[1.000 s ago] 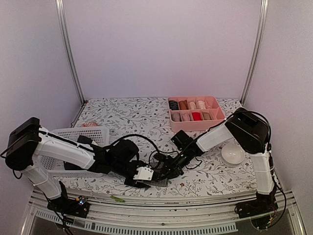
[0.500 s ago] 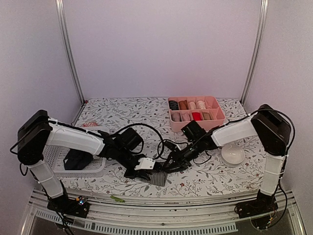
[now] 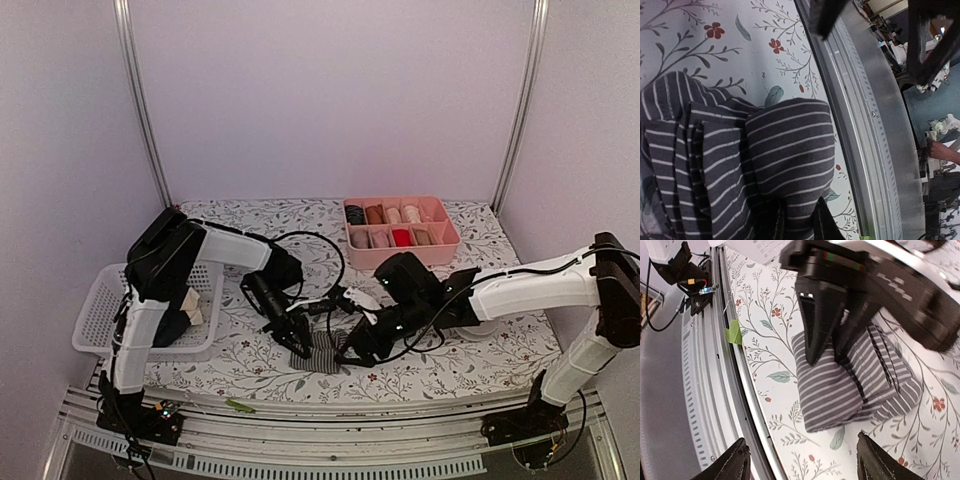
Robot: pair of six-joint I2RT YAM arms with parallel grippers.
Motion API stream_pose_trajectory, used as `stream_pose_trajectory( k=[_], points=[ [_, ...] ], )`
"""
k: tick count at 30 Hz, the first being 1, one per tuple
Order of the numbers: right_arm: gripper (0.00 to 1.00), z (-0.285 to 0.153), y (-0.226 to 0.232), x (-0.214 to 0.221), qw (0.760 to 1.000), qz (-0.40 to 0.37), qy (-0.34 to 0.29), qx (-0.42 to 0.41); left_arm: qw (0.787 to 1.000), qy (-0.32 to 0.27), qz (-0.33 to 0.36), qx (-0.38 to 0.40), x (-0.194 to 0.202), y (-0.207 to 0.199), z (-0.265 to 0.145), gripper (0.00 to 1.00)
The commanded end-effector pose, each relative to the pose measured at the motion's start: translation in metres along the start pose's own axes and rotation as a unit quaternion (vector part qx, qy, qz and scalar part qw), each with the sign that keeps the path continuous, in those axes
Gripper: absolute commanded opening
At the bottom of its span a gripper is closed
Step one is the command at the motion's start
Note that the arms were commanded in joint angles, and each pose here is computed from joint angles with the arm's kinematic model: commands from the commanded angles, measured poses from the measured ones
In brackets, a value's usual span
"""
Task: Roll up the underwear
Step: Roll the underwear at the center of the board.
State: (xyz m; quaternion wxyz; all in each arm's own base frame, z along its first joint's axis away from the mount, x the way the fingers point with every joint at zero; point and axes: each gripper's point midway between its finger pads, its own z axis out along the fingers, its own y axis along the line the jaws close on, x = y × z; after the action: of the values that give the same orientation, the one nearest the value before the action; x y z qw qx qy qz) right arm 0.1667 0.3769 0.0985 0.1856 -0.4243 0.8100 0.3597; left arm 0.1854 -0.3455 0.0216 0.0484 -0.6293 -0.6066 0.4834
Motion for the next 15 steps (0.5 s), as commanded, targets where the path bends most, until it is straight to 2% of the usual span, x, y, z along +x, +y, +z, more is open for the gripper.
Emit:
stream_pose_trajectory(
  k=[1,7,9,12,15],
  points=[
    [0.73,0.026,-0.003,-0.014,0.988,-0.141,0.010,0.061,0.993,0.058,-0.078,0.067,0.042,-0.007,0.014,0.00],
    [0.68,0.067,-0.002,-0.008,0.975,-0.209,0.045,0.063,0.992,0.055,-0.084,0.071,0.039,0.000,0.015,0.00],
    [0.63,0.075,-0.004,-0.002,0.973,-0.214,0.058,0.062,0.992,0.056,-0.085,0.070,0.040,0.001,0.015,0.00],
    [0.48,0.082,-0.007,0.011,0.970,-0.221,0.079,0.059,0.992,0.056,-0.087,0.069,0.042,0.001,0.015,0.00],
    [0.15,0.084,-0.006,0.021,0.969,-0.221,0.093,0.056,0.993,0.051,-0.087,0.065,0.040,0.003,0.012,0.01]
  ],
)
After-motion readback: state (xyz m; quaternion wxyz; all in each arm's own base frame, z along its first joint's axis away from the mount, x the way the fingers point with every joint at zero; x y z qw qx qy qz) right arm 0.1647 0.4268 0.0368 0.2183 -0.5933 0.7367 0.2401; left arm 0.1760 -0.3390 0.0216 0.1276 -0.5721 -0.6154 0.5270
